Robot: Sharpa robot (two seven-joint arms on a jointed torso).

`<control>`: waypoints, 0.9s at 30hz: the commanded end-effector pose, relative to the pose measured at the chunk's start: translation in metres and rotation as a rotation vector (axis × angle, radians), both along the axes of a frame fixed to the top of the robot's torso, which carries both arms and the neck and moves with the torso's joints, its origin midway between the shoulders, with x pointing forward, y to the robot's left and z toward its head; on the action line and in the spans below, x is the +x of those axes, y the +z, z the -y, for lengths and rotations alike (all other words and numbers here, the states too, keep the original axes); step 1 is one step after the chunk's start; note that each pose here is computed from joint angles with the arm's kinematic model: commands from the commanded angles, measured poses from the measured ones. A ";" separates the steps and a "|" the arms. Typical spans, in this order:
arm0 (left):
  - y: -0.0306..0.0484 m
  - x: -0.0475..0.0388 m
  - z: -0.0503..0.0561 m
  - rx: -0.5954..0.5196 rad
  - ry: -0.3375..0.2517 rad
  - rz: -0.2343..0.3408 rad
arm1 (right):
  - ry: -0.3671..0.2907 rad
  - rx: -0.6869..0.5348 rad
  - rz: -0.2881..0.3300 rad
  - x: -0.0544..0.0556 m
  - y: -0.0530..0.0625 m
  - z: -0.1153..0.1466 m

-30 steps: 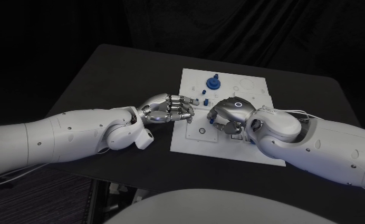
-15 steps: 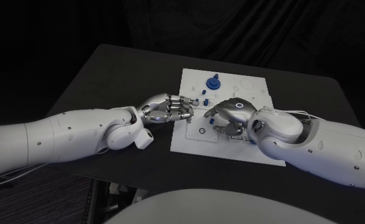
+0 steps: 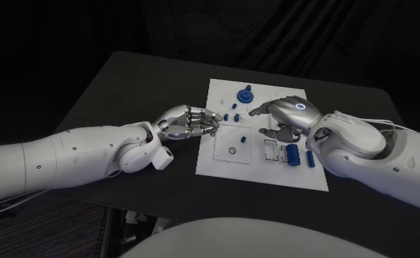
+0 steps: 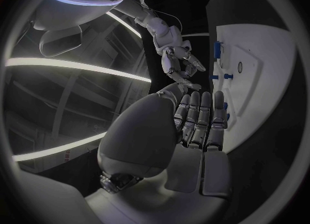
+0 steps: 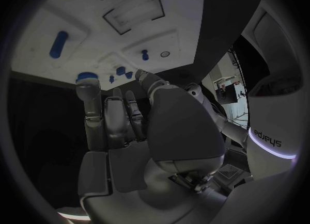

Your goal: Assemble the parts on the task board

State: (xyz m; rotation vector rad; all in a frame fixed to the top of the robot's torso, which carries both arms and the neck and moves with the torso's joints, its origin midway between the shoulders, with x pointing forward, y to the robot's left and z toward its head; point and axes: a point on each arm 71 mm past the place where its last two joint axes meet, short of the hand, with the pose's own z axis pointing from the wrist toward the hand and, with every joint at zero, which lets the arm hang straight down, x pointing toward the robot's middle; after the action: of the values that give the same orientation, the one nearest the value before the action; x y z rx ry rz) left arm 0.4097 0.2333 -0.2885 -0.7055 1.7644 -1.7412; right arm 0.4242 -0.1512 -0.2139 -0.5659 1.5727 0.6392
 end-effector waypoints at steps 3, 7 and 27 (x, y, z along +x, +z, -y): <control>0.0149 0.0020 -0.010 0.008 0.103 0.237 | -0.068 0.041 0.036 0.007 0.020 0.023; 0.0256 0.0114 -0.017 0.035 0.157 0.325 | -0.121 0.026 0.047 0.013 0.025 0.044; 0.0356 0.0526 -0.025 0.089 0.366 0.378 | -0.204 -0.080 0.009 0.035 0.011 0.078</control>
State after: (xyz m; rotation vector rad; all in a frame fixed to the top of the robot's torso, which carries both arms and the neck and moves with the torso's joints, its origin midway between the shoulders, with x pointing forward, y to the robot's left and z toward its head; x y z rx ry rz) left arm 0.4615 0.2564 -0.2639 -0.6164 1.5033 -1.4074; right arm 0.4578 -0.2269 -0.1998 -0.4592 1.6048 0.4385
